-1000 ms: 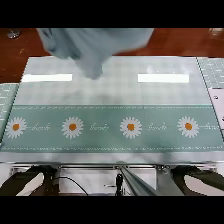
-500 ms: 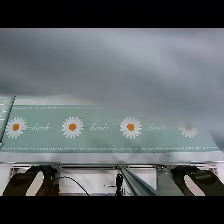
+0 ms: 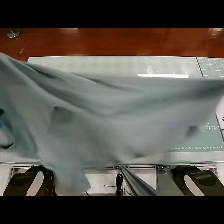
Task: Fold the shirts.
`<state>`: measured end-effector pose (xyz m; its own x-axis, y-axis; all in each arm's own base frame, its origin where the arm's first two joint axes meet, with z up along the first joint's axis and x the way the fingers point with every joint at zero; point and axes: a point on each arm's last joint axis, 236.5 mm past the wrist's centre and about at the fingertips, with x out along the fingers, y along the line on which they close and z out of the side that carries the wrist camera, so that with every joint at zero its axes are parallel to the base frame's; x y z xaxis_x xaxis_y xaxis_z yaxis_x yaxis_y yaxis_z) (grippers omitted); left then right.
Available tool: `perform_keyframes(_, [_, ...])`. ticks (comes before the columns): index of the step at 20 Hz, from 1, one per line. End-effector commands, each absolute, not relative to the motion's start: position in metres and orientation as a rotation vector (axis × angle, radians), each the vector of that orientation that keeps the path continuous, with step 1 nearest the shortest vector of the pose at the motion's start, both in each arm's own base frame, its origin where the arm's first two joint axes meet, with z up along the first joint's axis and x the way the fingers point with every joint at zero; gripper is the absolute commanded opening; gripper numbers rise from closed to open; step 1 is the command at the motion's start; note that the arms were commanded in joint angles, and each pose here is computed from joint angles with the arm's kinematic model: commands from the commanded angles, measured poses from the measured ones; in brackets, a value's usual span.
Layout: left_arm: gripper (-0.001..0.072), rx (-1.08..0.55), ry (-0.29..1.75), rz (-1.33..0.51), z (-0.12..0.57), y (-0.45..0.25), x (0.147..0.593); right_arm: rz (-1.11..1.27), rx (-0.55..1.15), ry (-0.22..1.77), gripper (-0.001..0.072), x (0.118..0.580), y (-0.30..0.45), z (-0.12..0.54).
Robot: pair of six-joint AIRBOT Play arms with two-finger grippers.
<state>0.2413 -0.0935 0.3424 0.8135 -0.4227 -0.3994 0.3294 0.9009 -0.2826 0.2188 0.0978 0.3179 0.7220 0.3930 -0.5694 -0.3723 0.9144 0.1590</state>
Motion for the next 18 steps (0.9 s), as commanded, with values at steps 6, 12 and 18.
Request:
perform_keyframes(6, [0.0021,-0.461,0.719,-0.219,0.141,-0.054,0.404,0.284,0.311,0.746,0.0037,0.393,0.108,0.130])
perform_keyframes(12, [0.0022,-0.651,0.862,-0.243,0.063,-0.089,0.458,0.219,0.484,0.796,0.0038,0.521,0.115,0.076])
perform_keyframes(18, [0.0704,-0.589,1.054,-0.233,0.034,-0.062,0.433,0.314,0.710,1.083,0.0625,0.508,0.075,0.055])
